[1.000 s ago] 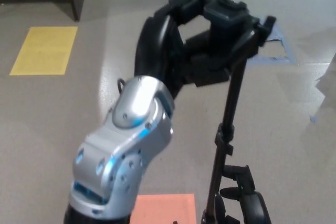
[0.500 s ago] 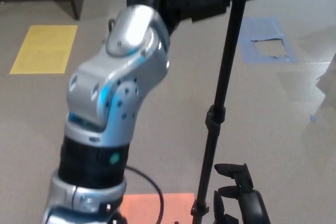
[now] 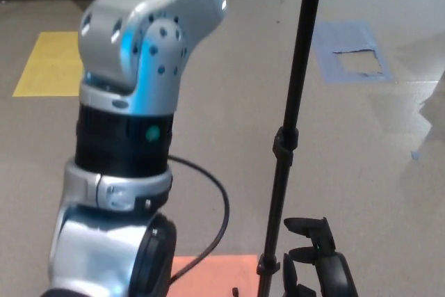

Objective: A phone stand is kept on the floor and the robot uses both its hands to grab it and uses its left hand to extend the phone stand by pulling it upwards

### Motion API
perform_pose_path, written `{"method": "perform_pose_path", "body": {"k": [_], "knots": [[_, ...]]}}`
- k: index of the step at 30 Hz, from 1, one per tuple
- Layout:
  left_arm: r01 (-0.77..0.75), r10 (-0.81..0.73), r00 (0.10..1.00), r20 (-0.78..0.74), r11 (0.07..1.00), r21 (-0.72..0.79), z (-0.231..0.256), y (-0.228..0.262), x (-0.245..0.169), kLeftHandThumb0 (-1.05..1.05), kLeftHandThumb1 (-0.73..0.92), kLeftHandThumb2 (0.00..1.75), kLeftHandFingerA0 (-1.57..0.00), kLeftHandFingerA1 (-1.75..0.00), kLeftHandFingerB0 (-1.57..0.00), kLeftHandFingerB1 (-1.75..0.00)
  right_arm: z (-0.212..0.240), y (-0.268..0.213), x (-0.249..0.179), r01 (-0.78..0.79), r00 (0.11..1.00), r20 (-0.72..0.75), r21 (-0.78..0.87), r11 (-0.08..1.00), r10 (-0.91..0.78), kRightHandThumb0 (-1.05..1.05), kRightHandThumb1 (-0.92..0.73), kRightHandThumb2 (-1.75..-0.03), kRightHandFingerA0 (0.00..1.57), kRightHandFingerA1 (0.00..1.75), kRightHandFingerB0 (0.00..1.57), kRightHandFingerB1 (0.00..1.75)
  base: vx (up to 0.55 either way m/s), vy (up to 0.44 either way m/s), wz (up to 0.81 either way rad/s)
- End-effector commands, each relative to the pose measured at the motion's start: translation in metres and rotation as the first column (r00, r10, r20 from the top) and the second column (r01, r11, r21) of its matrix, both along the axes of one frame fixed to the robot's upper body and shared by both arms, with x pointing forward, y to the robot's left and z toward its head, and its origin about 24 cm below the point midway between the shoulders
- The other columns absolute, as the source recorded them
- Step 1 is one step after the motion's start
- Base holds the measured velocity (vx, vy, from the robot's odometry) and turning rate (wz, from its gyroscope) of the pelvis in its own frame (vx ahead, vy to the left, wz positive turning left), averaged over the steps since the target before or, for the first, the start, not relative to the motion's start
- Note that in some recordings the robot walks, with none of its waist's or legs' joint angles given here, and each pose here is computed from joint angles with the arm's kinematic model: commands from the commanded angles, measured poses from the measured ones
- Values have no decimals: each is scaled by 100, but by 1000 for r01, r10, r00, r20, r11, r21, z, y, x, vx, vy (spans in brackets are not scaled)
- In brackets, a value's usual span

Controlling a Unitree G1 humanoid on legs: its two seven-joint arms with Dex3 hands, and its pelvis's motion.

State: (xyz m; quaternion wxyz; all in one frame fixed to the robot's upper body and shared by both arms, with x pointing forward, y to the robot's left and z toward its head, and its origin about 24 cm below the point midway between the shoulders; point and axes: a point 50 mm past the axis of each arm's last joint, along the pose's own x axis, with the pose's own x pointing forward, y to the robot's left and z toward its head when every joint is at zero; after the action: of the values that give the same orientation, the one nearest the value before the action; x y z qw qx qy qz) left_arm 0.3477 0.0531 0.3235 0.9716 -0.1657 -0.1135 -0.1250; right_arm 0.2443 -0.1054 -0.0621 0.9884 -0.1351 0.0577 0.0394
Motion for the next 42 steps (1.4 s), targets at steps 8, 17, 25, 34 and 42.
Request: {"method": "perform_pose_path", "body": {"k": [8,17,25,34,42], "knots": [[411,-228,793,564,884,-221,202,-23,-130,-11,39,102,-100,-175,-44,-113,-11,-20,-8,100,994,-50,-16,995,-101,-104,-70,-102,128,130,118,128,0,0,0],[410,-217,806,551,876,-253,203,-21,-130,-10,39,101,-99,-175,-48,-104,-7,-23,0,105,994,-41,-34,994,-106,-105,-70,-120,143,138,116,129,0,0,0],[395,-208,810,548,884,-249,203,-20,-131,-12,41,97,-100,-175,-48,-127,10,-29,22,112,994,10,-25,993,-112,-105,-63,-100,118,118,103,114,0,0,0],[393,-209,807,552,887,-240,203,-18,-130,-12,41,100,-101,-175,-33,-86,16,-39,34,112,994,11,-71,991,-112,-105,-85,-70,113,122,99,122,0,0,0],[316,-204,816,542,941,-121,197,-15,-125,-17,50,74,-90,-175,-37,-82,15,-41,32,108,994,15,-101,989,-107,-105,-85,-73,115,126,103,126,0,0,0]]}}
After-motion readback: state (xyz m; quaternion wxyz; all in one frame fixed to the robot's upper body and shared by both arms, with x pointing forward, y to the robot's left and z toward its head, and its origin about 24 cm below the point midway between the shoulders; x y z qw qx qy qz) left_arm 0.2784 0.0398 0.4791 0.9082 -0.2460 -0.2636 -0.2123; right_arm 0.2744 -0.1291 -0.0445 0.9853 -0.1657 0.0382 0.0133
